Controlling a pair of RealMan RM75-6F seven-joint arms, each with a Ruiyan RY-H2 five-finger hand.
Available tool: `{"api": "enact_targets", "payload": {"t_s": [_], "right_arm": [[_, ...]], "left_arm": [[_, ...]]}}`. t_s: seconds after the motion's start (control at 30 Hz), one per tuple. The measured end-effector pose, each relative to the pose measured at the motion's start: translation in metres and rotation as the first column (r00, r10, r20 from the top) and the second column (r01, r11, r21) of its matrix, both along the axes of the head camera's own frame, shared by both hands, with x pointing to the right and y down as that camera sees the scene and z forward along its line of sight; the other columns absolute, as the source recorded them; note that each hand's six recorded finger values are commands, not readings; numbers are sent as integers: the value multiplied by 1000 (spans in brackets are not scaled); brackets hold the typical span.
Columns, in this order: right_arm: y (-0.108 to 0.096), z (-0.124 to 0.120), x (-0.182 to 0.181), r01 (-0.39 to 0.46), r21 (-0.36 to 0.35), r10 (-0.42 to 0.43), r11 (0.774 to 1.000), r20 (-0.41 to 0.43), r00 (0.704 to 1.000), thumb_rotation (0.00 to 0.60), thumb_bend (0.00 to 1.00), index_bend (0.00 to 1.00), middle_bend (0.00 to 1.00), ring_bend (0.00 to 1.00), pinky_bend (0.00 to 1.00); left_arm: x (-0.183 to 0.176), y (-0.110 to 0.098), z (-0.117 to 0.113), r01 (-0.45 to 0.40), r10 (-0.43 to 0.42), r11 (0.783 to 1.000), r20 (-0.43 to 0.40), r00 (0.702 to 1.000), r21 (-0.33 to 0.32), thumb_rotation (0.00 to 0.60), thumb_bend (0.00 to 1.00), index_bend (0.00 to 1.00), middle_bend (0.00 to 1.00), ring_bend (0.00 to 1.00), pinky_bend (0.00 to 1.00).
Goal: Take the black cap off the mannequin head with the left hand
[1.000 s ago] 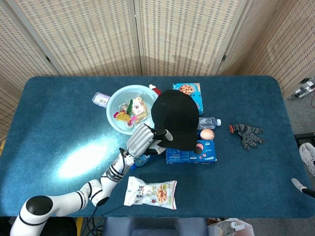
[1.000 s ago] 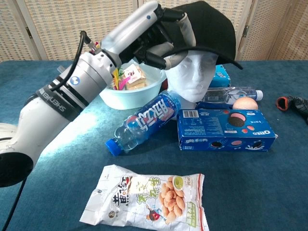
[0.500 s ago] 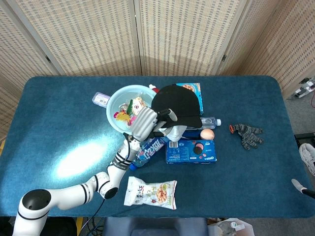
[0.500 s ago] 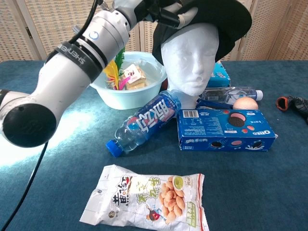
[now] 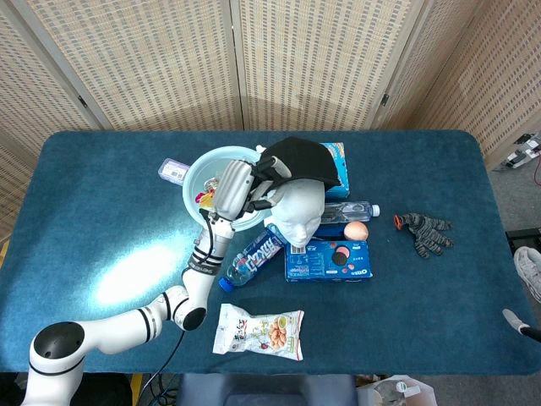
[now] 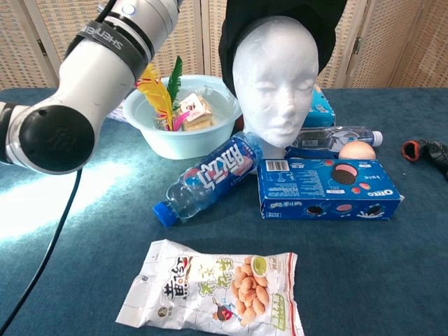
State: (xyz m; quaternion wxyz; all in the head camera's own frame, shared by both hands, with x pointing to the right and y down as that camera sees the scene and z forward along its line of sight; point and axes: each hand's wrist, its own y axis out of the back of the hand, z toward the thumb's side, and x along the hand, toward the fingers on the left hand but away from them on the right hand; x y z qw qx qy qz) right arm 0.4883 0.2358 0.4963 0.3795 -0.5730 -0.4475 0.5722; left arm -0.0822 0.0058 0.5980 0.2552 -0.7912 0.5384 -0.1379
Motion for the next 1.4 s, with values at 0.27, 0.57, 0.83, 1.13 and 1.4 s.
{"api": "enact_targets", "payload": {"t_s": [0.27,0.57,0.83,1.13,1.4], "right_arm": [[0,-1,0,1,0,-1,1000,0,1000,600,12,96,191,117,168],[2,-1,1,-1,1,1,1000,3,1000,600,12,96,191,117,168],[1,0,0,6,0,-6,1000,8,1000,600,12,96,191,117,168],[0,3,-2,15,-6,-15,1000,14,1000,600,12,96,191,120,168],[-4,4,-8,36,-6,-36,999,21,999,600,12,96,191,120,168]], "left_arm": [[-27,-27,2,117,-117,993,-4,993,4,600,572,561,1000,1000,1000],[-68,-50,1,195,-197,980,39,980,47,600,572,560,1000,1000,1000],[-115,-62,-8,245,-251,964,54,967,100,600,572,561,1000,1000,1000],[-176,-54,-21,246,-267,954,110,957,172,600,572,565,1000,1000,1000],[-228,-24,-21,219,-251,960,197,948,172,600,572,574,1000,1000,1000]]}}
